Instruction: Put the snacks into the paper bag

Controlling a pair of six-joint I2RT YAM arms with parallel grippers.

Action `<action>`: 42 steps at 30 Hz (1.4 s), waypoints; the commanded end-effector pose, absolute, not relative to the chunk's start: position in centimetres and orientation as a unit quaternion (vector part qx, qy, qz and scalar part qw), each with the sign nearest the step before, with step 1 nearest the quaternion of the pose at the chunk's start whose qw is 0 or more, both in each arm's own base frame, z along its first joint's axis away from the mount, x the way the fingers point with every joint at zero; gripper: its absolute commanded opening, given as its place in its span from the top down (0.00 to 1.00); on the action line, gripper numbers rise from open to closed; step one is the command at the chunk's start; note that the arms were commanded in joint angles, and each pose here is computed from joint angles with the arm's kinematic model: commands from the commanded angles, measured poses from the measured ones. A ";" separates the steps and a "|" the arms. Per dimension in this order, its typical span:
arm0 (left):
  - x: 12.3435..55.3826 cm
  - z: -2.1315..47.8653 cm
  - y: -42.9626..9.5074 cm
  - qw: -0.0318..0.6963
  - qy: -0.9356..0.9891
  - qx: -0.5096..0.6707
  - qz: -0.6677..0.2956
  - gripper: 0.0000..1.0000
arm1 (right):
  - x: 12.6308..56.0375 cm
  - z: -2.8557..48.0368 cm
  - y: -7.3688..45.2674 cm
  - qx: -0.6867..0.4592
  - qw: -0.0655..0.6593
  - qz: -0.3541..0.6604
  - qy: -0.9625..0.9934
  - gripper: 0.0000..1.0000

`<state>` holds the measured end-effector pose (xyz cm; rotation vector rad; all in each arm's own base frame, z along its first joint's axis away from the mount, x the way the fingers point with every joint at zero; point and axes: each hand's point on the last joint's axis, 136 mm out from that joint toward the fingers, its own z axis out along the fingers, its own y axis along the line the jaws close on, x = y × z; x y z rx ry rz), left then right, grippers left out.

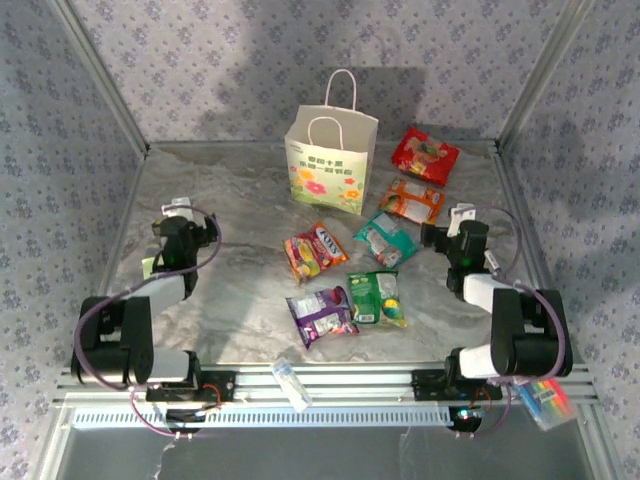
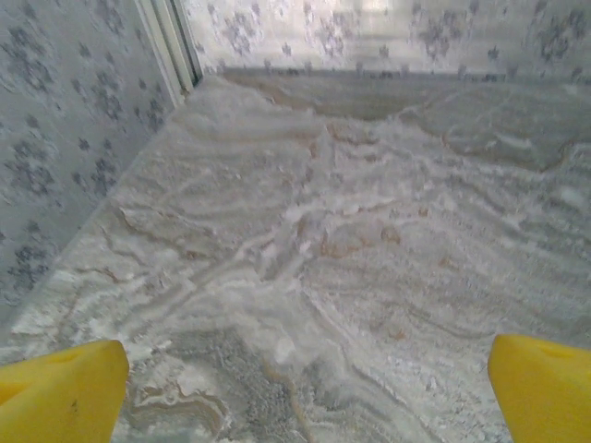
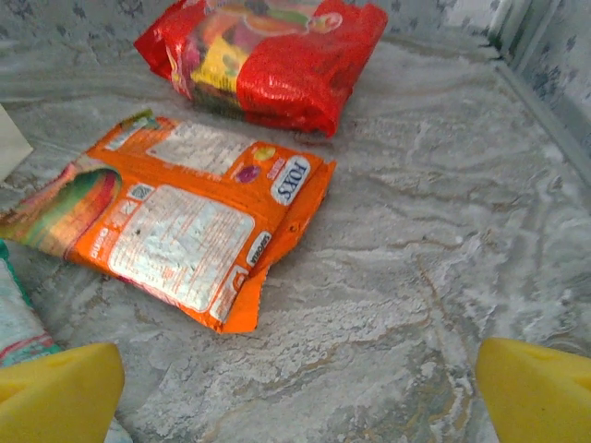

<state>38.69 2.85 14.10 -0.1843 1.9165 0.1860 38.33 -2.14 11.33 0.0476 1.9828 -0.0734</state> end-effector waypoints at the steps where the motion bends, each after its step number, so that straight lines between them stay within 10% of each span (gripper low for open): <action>1: 38.4 16.3 2.4 0.560 0.820 -0.086 0.084 0.00 | 38.4 14.1 -2.5 0.034 0.555 -0.039 0.830 0.00; 21: 39.8 28.0 -12.7 0.437 0.891 0.101 0.068 0.25 | 38.1 27.0 3.1 -0.033 0.606 0.012 0.795 0.00; 37: 45.2 34.2 -19.6 0.446 0.884 0.128 0.048 0.27 | 35.6 28.9 5.4 -0.087 0.628 -0.011 0.773 0.00; 42: 46.7 35.1 -21.1 0.431 0.893 0.122 0.034 0.42 | 35.4 29.0 6.7 -0.109 0.629 -0.016 0.770 0.00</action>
